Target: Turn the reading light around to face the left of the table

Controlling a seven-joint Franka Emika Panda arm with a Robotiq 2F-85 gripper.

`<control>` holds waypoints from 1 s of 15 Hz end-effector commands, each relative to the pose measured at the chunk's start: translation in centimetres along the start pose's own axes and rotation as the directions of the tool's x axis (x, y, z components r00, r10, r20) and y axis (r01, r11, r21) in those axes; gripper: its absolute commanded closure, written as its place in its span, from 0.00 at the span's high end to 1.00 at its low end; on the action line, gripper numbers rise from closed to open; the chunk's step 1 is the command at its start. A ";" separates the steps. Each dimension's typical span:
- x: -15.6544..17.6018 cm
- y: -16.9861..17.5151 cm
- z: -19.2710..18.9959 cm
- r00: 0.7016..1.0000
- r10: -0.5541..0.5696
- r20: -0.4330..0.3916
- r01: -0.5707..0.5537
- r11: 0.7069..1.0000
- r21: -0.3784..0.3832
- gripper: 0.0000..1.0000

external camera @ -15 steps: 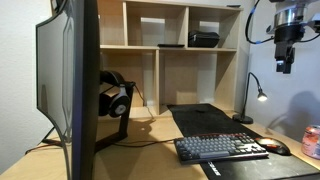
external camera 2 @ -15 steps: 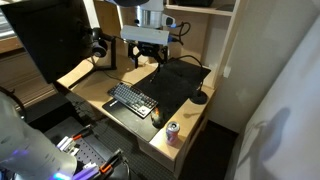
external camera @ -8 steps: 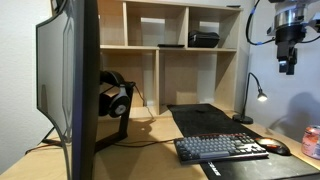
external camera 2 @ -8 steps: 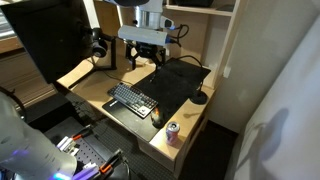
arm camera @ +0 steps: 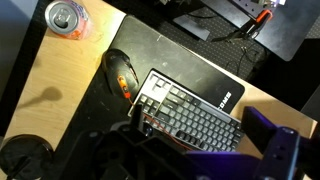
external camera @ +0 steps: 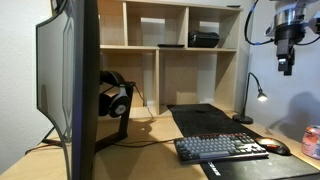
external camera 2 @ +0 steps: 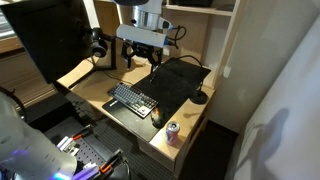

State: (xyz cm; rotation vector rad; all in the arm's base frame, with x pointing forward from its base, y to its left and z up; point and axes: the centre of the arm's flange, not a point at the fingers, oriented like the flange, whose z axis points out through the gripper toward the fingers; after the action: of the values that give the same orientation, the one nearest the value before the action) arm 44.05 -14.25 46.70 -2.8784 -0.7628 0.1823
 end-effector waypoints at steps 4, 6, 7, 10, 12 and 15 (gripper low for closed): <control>0.0 0.0 0.0 1.000 0.000 0.002 0.000 1.000 0.003 1.00; 0.0 0.0 0.0 1.000 0.000 0.002 0.000 1.000 0.004 1.00; 0.0 0.0 0.0 1.000 0.000 0.002 0.000 1.000 0.004 1.00; -0.1 0.1 -0.1 0.988 -0.153 0.028 0.152 0.988 0.018 1.00; 0.1 -0.1 0.0 0.972 -0.233 0.003 0.233 0.972 0.030 1.00; -0.3 -0.3 0.0 0.981 -0.185 0.056 0.183 0.983 0.036 1.00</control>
State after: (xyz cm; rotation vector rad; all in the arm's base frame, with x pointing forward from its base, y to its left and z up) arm 43.90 -13.92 46.65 -2.7650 -1.0406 0.1824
